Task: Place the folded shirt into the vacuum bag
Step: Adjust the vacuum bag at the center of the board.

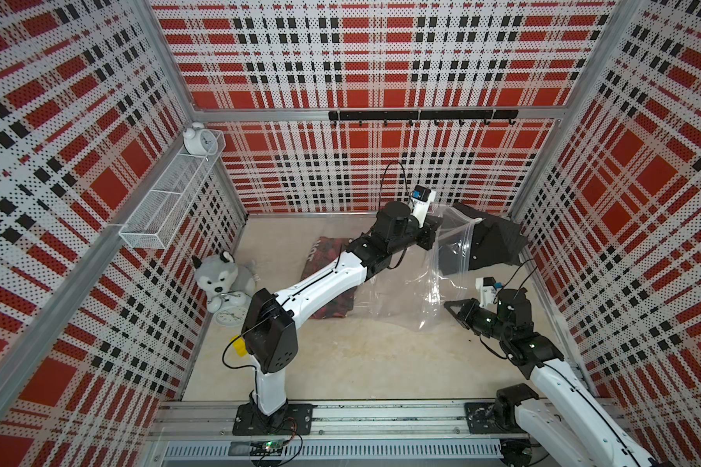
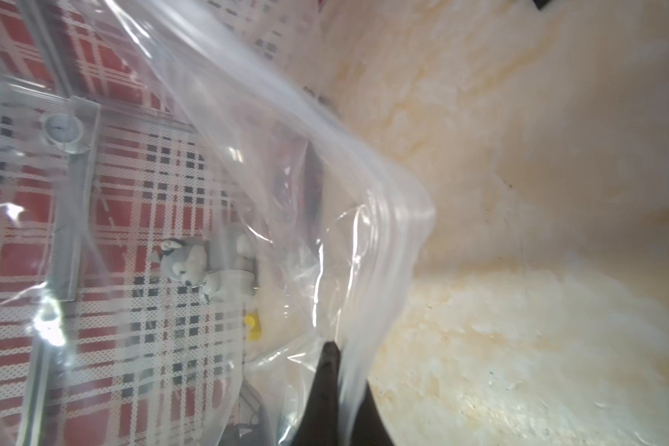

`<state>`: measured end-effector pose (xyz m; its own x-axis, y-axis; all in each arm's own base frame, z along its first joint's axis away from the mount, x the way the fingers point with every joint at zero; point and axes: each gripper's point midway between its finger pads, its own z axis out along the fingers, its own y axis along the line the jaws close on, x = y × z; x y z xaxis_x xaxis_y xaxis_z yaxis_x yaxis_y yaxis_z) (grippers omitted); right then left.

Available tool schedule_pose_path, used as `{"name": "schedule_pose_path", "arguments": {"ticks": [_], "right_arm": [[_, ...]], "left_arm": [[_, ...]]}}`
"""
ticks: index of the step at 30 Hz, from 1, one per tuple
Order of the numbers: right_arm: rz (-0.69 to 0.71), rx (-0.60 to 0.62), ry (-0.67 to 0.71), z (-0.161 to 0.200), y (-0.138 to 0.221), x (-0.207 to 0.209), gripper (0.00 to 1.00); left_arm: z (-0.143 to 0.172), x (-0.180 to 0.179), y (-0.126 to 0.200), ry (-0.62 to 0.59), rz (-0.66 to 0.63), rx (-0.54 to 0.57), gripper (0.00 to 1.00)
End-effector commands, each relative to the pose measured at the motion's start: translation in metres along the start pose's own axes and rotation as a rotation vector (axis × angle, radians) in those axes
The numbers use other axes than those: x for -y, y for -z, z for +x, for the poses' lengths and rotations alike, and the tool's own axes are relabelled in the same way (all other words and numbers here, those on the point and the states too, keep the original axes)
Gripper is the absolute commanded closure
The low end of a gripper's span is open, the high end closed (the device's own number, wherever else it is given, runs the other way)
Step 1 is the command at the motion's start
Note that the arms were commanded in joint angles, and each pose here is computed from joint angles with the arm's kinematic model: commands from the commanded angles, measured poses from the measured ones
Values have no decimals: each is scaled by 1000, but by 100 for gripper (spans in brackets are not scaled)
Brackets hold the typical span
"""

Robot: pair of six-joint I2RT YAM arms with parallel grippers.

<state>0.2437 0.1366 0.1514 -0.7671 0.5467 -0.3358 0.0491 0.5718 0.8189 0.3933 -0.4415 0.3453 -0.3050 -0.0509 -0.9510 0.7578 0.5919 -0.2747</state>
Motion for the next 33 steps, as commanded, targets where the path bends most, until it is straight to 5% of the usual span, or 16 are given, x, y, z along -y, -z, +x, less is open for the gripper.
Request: {"name": "schedule_pose_path", "arguments": {"ticks": [1, 15, 31, 33], "right_arm": [[14, 10, 6, 8, -7, 21, 100], [20, -56, -48, 22, -63, 56, 100], [-54, -137, -16, 2, -198, 16, 100], [-49, -147, -13, 1, -202, 15, 92]], "left_arm": [[4, 3, -2, 46, 23, 54, 100], [58, -79, 24, 95, -117, 23, 100], [48, -208, 62, 52, -384, 25, 100], [48, -210, 57, 42, -391, 14, 100]]}}
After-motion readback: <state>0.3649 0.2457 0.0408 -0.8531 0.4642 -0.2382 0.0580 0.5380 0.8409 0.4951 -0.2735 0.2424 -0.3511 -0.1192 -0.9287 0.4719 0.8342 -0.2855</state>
